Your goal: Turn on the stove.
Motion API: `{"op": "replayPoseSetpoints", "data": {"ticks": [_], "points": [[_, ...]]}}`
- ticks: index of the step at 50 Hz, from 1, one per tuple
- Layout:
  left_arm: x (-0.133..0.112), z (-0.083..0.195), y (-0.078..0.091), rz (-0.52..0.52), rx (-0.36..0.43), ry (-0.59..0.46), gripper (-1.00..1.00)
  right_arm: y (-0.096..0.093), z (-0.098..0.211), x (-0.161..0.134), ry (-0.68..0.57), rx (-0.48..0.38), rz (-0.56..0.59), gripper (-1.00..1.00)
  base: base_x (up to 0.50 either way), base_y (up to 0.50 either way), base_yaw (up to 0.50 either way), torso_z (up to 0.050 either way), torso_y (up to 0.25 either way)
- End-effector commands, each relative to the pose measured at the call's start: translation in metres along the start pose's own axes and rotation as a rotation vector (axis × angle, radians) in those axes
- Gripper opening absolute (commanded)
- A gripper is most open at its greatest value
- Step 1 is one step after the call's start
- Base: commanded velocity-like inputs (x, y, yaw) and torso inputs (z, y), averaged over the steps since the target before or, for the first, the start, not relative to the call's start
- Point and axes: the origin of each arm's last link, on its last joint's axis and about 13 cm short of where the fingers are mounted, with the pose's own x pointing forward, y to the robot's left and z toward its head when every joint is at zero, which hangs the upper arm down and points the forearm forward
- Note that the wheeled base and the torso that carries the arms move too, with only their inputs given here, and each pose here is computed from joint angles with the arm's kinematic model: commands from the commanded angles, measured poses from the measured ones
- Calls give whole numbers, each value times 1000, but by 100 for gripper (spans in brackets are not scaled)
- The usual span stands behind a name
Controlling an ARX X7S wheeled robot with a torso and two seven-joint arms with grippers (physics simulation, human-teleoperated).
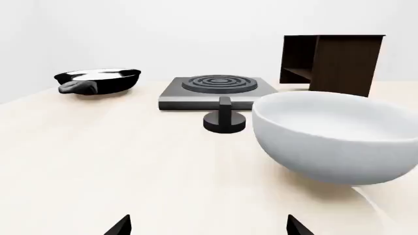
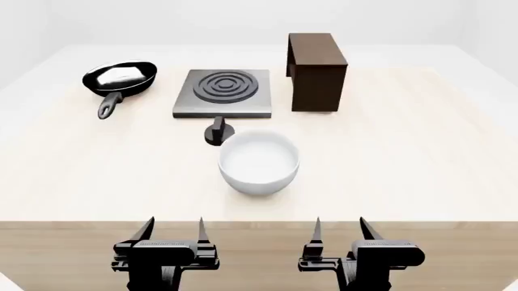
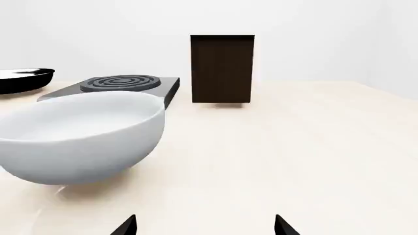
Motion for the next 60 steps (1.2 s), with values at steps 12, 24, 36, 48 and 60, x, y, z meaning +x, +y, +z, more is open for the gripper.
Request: {"op": "replayPoseSetpoints", "data": {"ticks": [12, 24, 36, 48, 60], "points": [[-10, 15, -4, -31, 110, -205, 100, -2, 2, 0, -29, -19, -10, 100, 0, 0, 0, 0, 0], [-24, 32, -12, -97, 297, -333, 100, 0, 18, -6, -181, -23, 3, 100, 0, 0, 0, 0, 0], [-25, 34, -16, -155, 272, -392, 100, 2, 25, -10, -235, -12, 23, 100, 0, 0, 0, 0, 0], [-21, 29, -12, -150, 173, -396, 100, 3, 20, -10, -204, -43, 60, 100, 0, 122, 0, 0, 0], [-22, 30, -13, -151, 171, -387, 100, 4, 19, -9, -194, -34, 66, 100, 0, 223, 0, 0, 0]]}}
